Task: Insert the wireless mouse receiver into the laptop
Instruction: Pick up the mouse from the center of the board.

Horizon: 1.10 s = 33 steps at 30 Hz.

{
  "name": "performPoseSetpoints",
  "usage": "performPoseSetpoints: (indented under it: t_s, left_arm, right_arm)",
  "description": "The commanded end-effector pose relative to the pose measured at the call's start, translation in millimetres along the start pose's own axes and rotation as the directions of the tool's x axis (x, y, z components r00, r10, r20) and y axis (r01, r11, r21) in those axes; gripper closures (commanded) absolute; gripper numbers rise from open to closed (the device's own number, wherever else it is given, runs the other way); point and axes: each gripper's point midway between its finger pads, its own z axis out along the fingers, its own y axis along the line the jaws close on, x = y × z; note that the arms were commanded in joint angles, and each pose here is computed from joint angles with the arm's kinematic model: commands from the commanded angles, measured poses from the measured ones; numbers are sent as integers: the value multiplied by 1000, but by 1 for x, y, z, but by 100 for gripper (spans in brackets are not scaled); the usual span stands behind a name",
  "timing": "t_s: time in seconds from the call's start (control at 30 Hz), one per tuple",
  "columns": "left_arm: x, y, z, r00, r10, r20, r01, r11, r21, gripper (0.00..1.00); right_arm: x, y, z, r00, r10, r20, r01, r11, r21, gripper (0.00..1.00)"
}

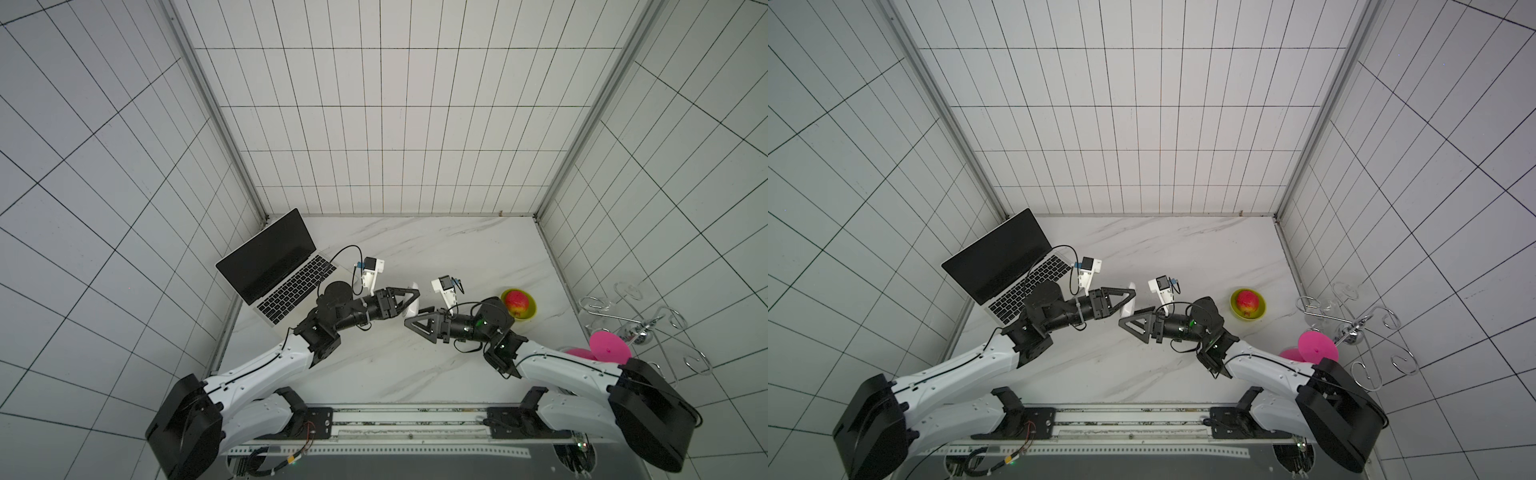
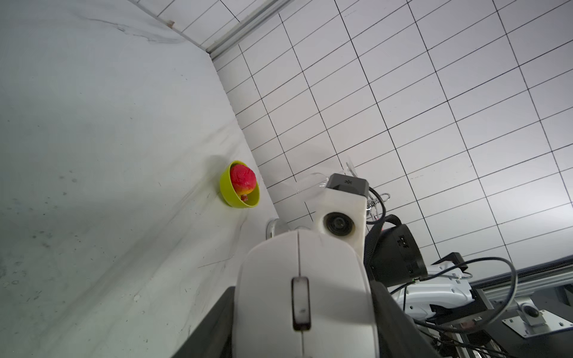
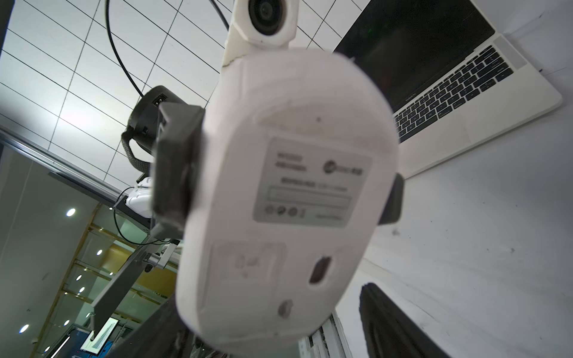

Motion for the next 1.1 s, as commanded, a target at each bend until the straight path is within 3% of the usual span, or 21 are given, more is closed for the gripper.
performPoseSetpoints:
  t_s: [0.0, 0.2, 0.37, 0.43, 0.57, 0.63, 0.73, 0.83, 0.97, 1.07]
  left_arm:
    - [4, -14, -4, 1000, 5, -18, -4, 998, 69, 56]
    - [8, -16, -5, 1000, 10, -28, -8, 997, 76, 56]
    - [10, -10, -5, 1000, 6, -30, -4, 998, 64, 55]
    - [11, -4, -6, 1000, -1, -22, 2, 999, 44, 46]
    - [12, 9, -10, 1000, -16, -3, 16, 1000, -13, 11]
    - [12, 18, -13, 1000, -21, 2, 22, 998, -65, 5]
    - [12, 38, -24, 998, -57, 17, 59, 984, -169, 3]
    - [16, 54, -34, 998, -63, 1, 61, 967, -246, 3]
    - [33, 66, -40, 988, -56, -144, 5, 942, -335, 7]
    - [48, 69, -42, 959, -102, -266, -6, 926, -378, 16]
  right_arm:
    - [-19, 25, 3, 998, -51, 44, 55, 995, -84, 21]
    - [-22, 30, 7, 998, -59, 36, 62, 993, -103, 36]
    - [-19, 26, 7, 997, -71, 27, 73, 993, -95, 59]
    - [-14, 15, 6, 996, -83, 16, 84, 995, -55, 66]
    - [0, -10, 1, 991, -126, -39, 129, 989, 66, 68]
    - [11, -27, -3, 983, -155, -96, 169, 974, 150, 69]
    - [25, -53, -14, 953, -227, -203, 281, 913, 296, 71]
    - [43, -81, -30, 875, -294, -384, 452, 780, 434, 73]
    - [53, -103, -48, 766, -313, -562, 614, 616, 494, 76]
    - [53, -104, -50, 706, -345, -619, 686, 550, 477, 76]
